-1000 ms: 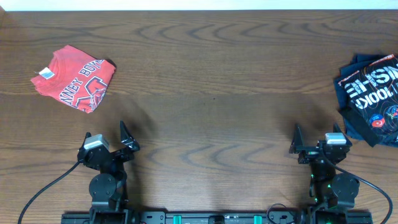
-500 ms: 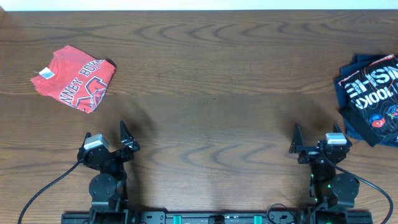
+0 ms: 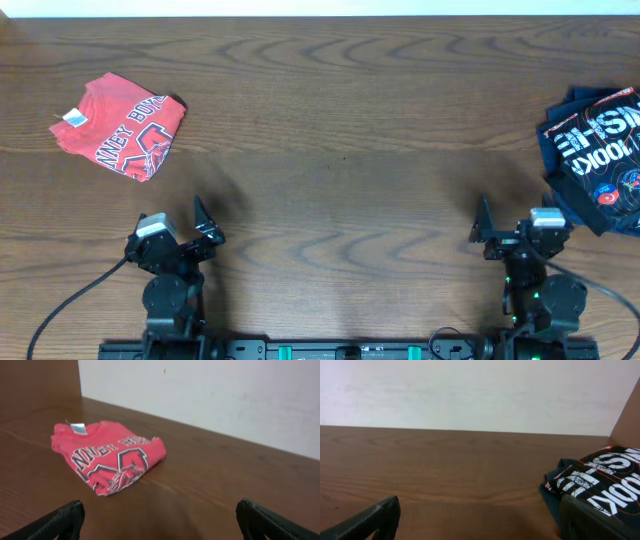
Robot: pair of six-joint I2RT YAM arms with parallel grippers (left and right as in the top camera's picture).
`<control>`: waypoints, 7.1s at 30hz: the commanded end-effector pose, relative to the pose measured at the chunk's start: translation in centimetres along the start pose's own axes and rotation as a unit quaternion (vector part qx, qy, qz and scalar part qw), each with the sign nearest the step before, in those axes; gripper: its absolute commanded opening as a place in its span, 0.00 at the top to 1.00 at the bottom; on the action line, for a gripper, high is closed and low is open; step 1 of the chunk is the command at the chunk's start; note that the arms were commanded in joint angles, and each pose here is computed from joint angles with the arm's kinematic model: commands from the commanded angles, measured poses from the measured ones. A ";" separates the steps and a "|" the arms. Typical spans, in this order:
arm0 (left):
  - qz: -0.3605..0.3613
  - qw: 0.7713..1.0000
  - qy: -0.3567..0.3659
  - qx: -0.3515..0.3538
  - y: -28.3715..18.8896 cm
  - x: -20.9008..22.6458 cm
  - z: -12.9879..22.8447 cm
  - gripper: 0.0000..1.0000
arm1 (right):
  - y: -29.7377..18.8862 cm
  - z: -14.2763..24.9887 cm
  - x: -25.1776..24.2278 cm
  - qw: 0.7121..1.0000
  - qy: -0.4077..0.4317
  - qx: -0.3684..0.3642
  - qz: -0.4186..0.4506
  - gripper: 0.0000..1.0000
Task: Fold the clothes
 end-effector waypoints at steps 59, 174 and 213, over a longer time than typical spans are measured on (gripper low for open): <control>-0.164 0.934 -0.174 0.265 24.8 15.5 4.8 0.22 | 10.0 -3.5 -0.2 0.949 0.041 0.311 0.038 0.06; 0.131 0.891 0.033 0.434 19.5 -6.0 2.7 0.52 | 10.0 -3.5 -0.2 0.949 0.042 0.312 0.035 0.07; -0.249 0.822 -0.082 0.506 7.6 2.9 -2.1 0.43 | 10.0 -3.5 -0.2 0.948 0.042 0.312 0.035 0.07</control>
Point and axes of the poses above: each gripper's point midway between its finger pads, its own y axis out along the fingers, its own x axis along the line the jaws close on, z = x × y, the point moved 9 cm from there along -y, back along the fingers, and after that the axes turned 11 degrees about y, right-handed, at the moved point
